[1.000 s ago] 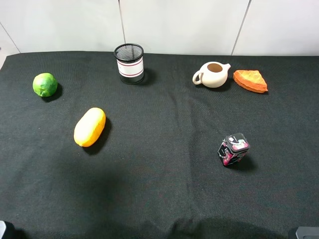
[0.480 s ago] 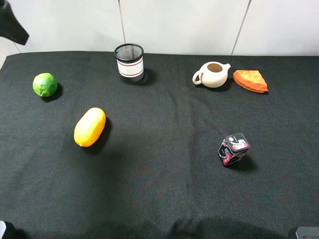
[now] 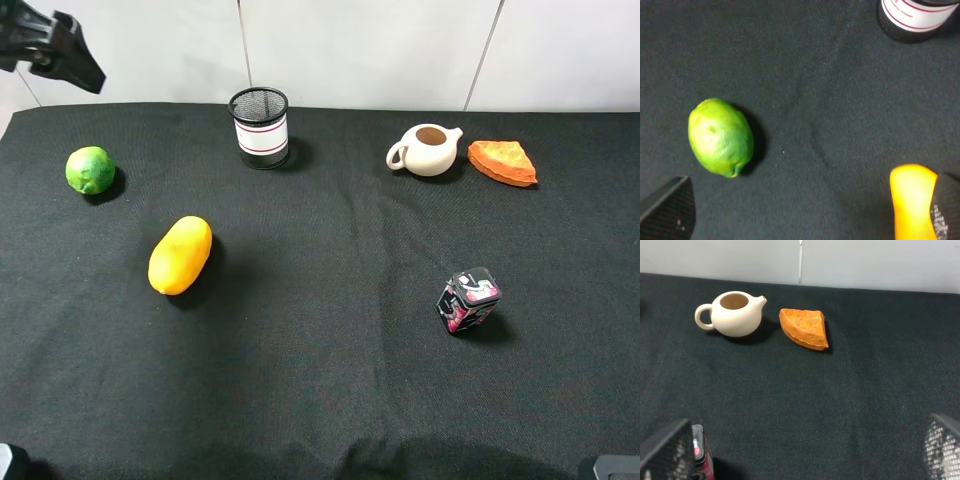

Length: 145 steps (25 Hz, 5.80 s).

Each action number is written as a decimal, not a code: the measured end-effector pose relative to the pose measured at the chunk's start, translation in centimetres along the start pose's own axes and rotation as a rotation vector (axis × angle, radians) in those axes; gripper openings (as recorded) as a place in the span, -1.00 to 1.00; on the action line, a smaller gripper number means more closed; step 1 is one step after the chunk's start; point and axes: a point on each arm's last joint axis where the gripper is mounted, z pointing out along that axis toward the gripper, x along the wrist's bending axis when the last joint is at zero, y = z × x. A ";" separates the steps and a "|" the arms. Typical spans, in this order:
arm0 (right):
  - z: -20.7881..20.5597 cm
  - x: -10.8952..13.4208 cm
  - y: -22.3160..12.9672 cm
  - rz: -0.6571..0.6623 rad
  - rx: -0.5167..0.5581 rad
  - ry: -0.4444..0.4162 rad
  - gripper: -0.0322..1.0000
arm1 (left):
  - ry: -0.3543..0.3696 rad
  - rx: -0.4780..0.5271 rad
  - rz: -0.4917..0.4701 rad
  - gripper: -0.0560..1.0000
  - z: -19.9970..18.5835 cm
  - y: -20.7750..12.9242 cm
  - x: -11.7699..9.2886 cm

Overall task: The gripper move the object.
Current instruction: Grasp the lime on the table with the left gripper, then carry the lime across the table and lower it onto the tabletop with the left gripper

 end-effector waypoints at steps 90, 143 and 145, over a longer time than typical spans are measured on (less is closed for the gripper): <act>0.0 0.0 0.0 0.000 0.000 -0.001 0.41 | 0.152 0.148 -0.285 0.98 18.0 -5.4 11.2; 0.0 0.0 0.0 0.000 0.000 -0.001 0.41 | 0.119 0.199 -0.358 0.48 17.0 -4.3 11.1; 0.0 0.0 0.0 0.000 0.000 -0.001 0.41 | 0.115 0.196 -0.360 0.48 16.2 -4.0 11.1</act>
